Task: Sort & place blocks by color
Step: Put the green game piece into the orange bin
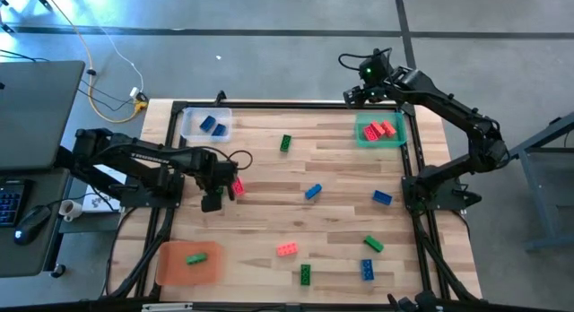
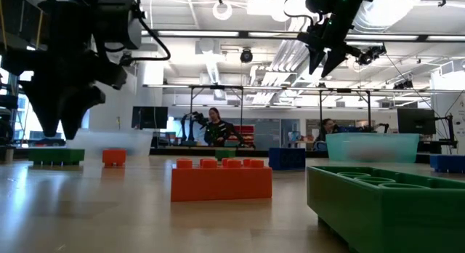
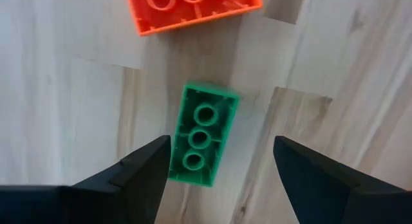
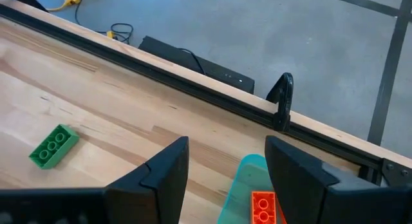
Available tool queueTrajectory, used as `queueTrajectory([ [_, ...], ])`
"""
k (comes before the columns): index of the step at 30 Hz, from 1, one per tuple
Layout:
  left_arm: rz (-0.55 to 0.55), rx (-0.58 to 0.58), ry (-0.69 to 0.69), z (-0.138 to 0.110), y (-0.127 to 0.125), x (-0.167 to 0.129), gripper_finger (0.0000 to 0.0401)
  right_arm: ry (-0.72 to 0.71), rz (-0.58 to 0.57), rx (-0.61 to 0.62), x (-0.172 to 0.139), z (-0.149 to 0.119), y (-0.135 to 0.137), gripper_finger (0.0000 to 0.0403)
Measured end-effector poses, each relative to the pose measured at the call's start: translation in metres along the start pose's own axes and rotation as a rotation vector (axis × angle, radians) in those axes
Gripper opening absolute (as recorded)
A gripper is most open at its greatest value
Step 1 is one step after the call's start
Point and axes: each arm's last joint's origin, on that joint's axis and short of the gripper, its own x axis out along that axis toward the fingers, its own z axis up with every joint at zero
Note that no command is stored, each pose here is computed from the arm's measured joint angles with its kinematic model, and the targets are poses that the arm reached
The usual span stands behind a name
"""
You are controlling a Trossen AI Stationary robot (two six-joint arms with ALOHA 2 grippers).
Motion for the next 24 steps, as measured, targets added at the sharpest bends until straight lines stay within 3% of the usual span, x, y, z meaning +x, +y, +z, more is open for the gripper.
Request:
queueTrajectory([
  [10,0.041,-0.013,0.064,0.004,0.0,0.012,0.0264,0.003,0.011,0.0,0.0,0.0,0.0,0.019],
  [16,0.131,-0.057,0.103,0.008,0.003,0.022,0.0264,0.007,0.022,-0.003,0.0,0.0,0.001,0.019],
  [24,0.107,-0.049,0.143,0.018,0.003,0.04,0.0264,0.01,0.03,-0.022,0.0,0.0,0.001,0.019],
])
